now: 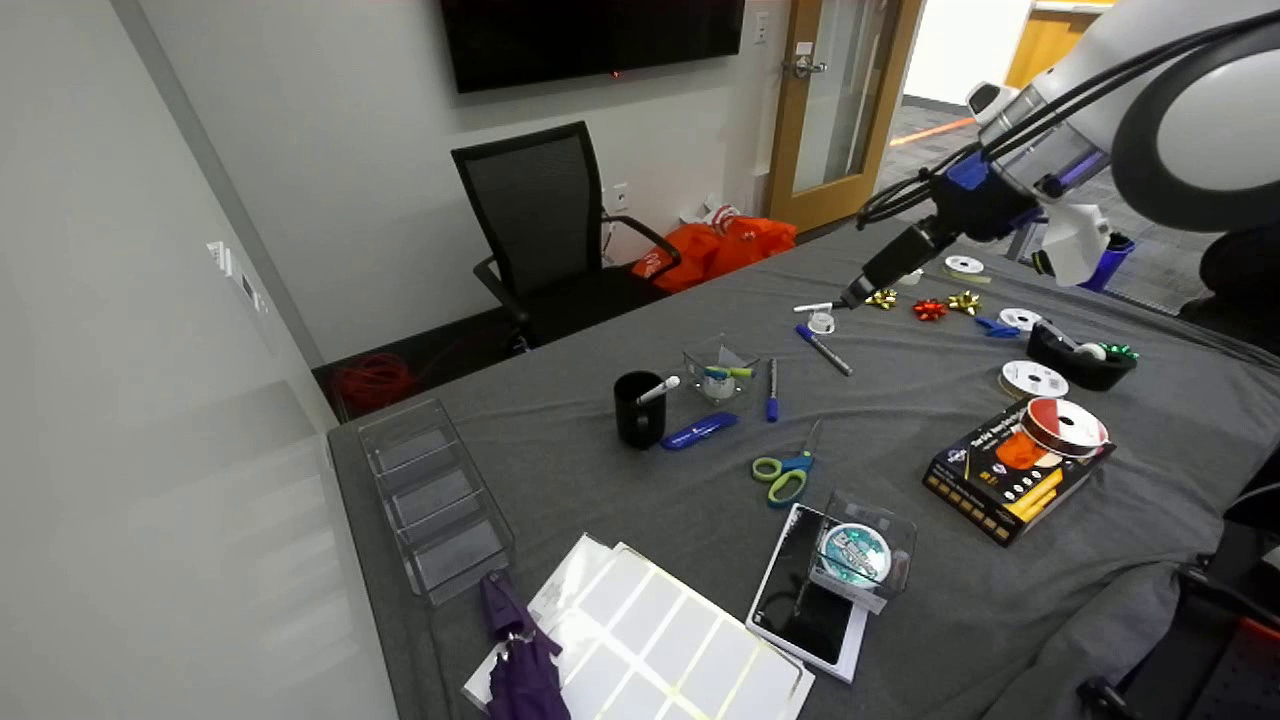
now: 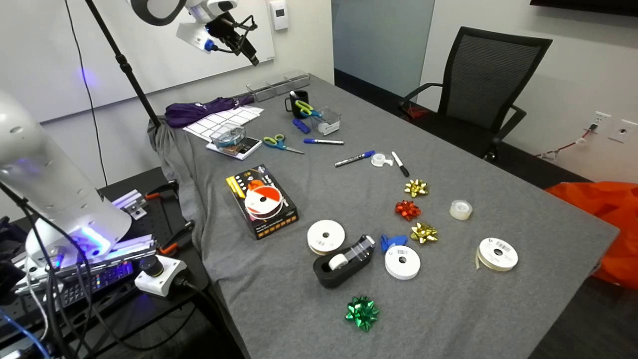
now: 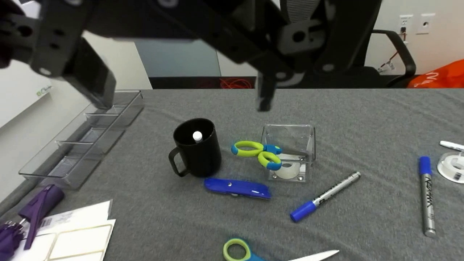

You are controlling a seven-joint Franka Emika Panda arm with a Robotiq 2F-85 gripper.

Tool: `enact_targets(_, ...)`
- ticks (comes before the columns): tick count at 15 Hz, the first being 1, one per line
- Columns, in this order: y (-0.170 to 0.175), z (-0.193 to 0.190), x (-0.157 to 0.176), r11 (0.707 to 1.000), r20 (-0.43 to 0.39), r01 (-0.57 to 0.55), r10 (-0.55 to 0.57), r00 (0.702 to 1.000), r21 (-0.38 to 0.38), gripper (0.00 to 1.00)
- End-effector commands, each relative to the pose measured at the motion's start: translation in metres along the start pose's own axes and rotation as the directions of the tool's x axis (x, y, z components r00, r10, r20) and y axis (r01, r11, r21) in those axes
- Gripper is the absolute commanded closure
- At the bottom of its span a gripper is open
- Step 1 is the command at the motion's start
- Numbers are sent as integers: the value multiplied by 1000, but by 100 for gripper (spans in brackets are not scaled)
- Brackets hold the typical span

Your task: Remove the marker from the black mug.

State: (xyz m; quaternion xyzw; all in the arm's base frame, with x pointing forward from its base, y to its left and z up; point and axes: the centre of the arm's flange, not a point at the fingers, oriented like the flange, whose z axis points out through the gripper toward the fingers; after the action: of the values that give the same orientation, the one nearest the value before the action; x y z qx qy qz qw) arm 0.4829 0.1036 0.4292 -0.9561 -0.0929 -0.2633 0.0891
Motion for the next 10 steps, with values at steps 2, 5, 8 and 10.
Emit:
enact_targets(2, -28, 37, -3, 1000, -75, -21, 21, 997, -1, 0)
enact_targets(5, -62, 79, 10, 995, -165, -103, 100, 981, -4, 0)
enact_targets(8, -79, 120, 13, 985, -169, -174, 171, 971, -3, 0)
enact_targets(10, -78, 143, 17, 977, -152, -211, 204, 967, -30, 0)
